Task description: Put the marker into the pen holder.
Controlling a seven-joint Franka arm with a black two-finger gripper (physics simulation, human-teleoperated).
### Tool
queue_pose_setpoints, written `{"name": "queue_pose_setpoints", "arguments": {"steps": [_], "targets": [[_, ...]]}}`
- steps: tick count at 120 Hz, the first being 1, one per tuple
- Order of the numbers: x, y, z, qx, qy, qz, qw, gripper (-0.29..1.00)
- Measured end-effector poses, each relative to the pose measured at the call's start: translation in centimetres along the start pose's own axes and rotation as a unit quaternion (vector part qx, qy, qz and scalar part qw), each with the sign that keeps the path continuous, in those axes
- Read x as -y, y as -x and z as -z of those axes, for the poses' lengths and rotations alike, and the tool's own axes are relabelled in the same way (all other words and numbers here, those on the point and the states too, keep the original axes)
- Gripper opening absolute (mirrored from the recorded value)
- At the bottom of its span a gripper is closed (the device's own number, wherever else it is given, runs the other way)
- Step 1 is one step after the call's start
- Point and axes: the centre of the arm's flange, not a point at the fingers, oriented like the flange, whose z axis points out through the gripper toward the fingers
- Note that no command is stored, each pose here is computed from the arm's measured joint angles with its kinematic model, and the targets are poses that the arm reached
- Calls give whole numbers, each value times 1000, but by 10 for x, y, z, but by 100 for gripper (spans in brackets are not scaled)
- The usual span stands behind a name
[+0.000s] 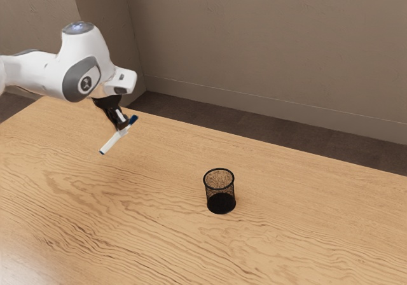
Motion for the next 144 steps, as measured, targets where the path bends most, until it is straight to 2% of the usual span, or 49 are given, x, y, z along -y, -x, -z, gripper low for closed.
{"name": "queue_pose_setpoints", "arguments": {"steps": [13, 25, 43, 66, 76, 105, 119, 144], "targets": [[-62, -35, 21, -71, -24, -47, 996, -8], [-111, -64, 1, -113, -22, -75, 991, -8], [-102, -79, -48, -163, -29, -46, 985, -8], [-129, -141, -42, -260, -33, -52, 964, -8], [-164, -161, -40, -286, -16, -62, 956, -8], [-223, -165, -40, -302, 18, -68, 951, -8], [-242, -137, -38, -286, 29, -69, 955, -8], [-244, -103, -41, -265, 36, -52, 962, -8]]}}
